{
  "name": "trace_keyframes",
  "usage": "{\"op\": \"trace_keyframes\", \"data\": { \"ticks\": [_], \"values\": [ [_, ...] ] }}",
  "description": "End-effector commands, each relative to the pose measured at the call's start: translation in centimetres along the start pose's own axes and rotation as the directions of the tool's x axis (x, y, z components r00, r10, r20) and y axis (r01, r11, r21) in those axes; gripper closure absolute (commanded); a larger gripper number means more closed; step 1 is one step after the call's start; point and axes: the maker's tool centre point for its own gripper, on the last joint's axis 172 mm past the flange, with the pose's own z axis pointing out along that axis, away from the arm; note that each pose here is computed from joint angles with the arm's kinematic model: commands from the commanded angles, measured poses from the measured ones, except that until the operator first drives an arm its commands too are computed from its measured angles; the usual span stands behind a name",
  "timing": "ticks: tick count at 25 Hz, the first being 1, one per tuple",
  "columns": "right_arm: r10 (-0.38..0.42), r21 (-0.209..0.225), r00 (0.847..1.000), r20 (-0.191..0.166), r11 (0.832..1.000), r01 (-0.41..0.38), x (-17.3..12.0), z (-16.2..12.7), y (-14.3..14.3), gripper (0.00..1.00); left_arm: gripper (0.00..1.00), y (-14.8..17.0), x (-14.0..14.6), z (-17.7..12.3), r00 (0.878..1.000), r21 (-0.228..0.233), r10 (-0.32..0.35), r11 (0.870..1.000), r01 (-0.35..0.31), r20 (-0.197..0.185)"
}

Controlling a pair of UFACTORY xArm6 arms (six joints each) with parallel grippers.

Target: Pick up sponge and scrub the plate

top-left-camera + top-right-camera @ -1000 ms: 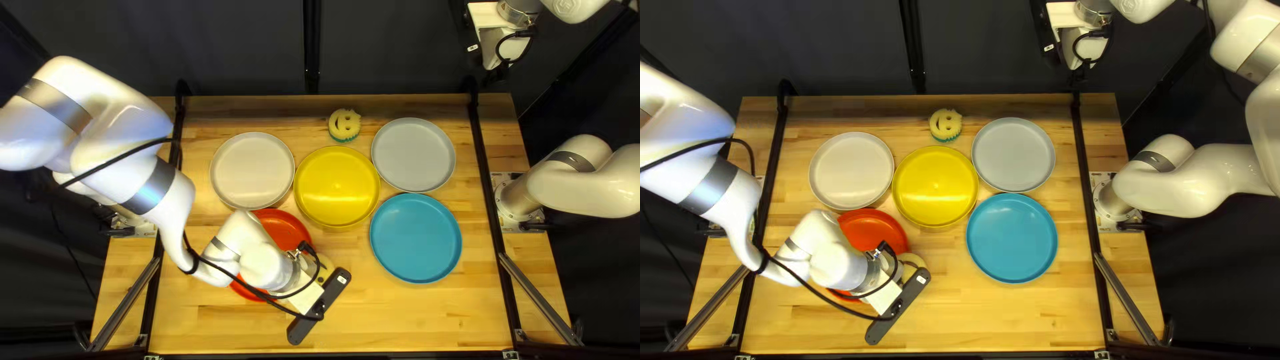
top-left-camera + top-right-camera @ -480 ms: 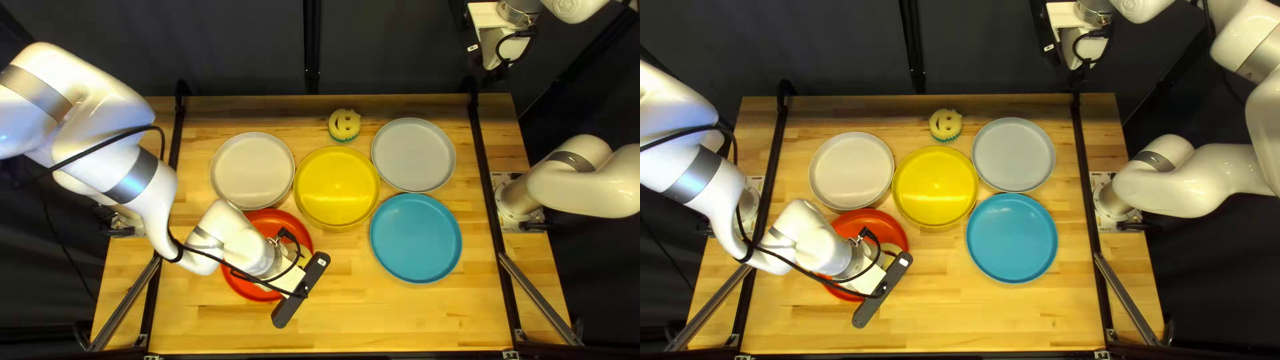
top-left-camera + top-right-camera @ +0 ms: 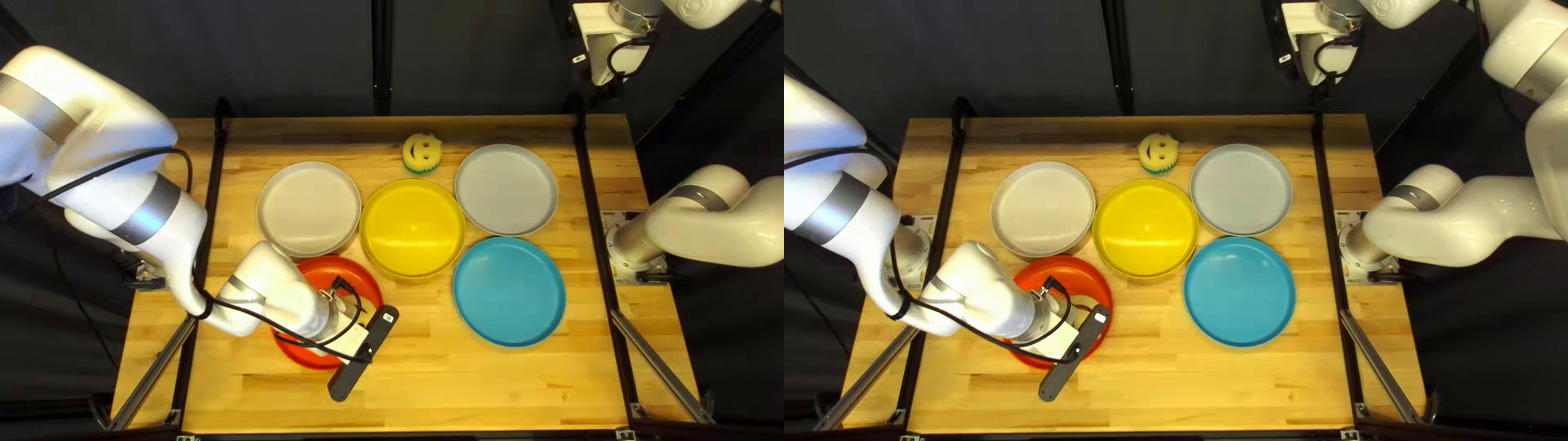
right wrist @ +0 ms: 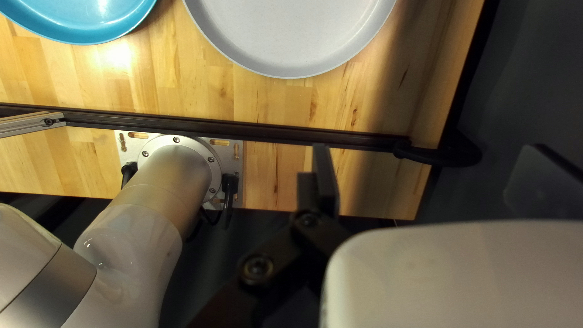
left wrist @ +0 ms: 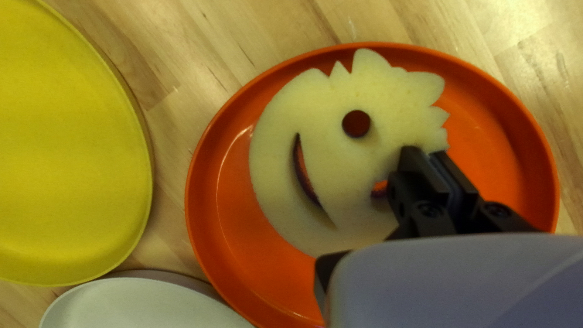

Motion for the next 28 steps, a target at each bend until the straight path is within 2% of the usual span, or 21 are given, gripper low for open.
{"op": "trace_keyframes", "data": {
  "ticks": [1,8,13,22,28],
  "values": [
    [0.0,0.0,1.0,0.0,1.0,0.0,0.0,0.0,0.0,0.0,1.0,0.0,0.0,0.0,1.0,0.0,0.0,1.0,0.0,0.0],
    [0.0,0.0,1.0,0.0,1.0,0.0,0.0,0.0,0.0,0.0,1.0,0.0,0.0,0.1,1.0,-0.001,-0.001,1.0,0.001,-0.003],
    [0.0,0.0,1.0,0.0,1.0,0.0,0.0,0.0,0.0,0.0,1.0,-0.5,0.4,-0.1,0.999,-0.002,0.027,1.0,-0.027,-0.017],
    [0.0,0.0,1.0,0.0,1.0,0.0,0.0,0.0,0.0,0.0,1.0,2.2,-0.8,1.0,0.998,-0.025,0.06,0.998,-0.06,0.002],
    [0.0,0.0,1.0,0.0,1.0,0.0,0.0,0.0,0.0,0.0,1.0,2.0,-0.3,1.6,0.997,-0.037,0.078,0.996,-0.077,0.01]
  ]
}}
